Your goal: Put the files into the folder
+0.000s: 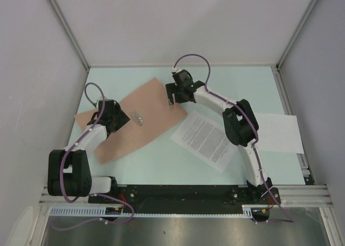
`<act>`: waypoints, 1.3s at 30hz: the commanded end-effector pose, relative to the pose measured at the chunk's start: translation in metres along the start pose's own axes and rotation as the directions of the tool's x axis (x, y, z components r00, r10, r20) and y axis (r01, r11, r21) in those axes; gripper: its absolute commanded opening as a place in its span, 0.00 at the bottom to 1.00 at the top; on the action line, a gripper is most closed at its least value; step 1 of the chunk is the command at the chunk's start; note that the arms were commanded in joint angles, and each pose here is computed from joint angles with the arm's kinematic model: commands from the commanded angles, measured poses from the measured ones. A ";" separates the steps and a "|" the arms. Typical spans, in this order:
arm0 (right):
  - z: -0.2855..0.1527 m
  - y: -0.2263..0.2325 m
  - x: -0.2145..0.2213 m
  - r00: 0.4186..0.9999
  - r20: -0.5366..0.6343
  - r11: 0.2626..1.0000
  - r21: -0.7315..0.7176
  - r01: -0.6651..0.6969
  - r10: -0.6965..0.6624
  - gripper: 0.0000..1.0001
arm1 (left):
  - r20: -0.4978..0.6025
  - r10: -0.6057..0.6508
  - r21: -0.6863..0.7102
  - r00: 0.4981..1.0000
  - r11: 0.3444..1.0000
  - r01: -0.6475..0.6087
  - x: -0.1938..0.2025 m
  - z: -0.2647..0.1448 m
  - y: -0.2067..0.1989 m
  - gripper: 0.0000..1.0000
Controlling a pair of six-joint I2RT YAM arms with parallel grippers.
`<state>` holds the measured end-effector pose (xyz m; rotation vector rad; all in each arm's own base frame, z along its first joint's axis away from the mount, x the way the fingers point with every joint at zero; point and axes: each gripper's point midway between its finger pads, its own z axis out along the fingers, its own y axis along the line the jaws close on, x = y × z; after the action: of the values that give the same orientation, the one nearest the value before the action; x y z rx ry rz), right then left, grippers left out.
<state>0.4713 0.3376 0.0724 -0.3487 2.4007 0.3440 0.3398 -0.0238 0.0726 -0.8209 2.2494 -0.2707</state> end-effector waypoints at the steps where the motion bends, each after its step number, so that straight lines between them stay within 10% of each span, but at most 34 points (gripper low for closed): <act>1: -0.053 0.041 -0.007 0.995 0.092 0.999 -0.001 0.049 -0.049 0.85 | 0.028 -0.039 -0.006 0.999 0.999 0.039 -0.004 -0.003 0.003 0.57; 10: -0.010 0.073 0.036 0.999 0.000 0.960 -0.276 -0.050 0.052 0.54 | -0.037 -0.099 -0.074 0.994 0.993 0.096 0.015 0.017 0.030 0.58; 24: 0.031 0.024 0.091 0.938 -0.227 0.947 -0.126 -0.296 0.263 0.56 | -0.176 -0.204 -0.198 0.963 0.966 0.168 0.038 0.025 0.071 0.63; 39: -0.007 0.132 0.024 0.993 -0.052 0.909 -0.400 -0.116 0.104 0.67 | -0.157 -0.110 0.089 0.982 0.988 0.124 -0.033 0.018 -0.018 0.61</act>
<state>0.4119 0.4244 0.0652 -0.3529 2.4357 0.7570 0.3605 -0.0046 0.0811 -0.9159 2.2788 -0.4209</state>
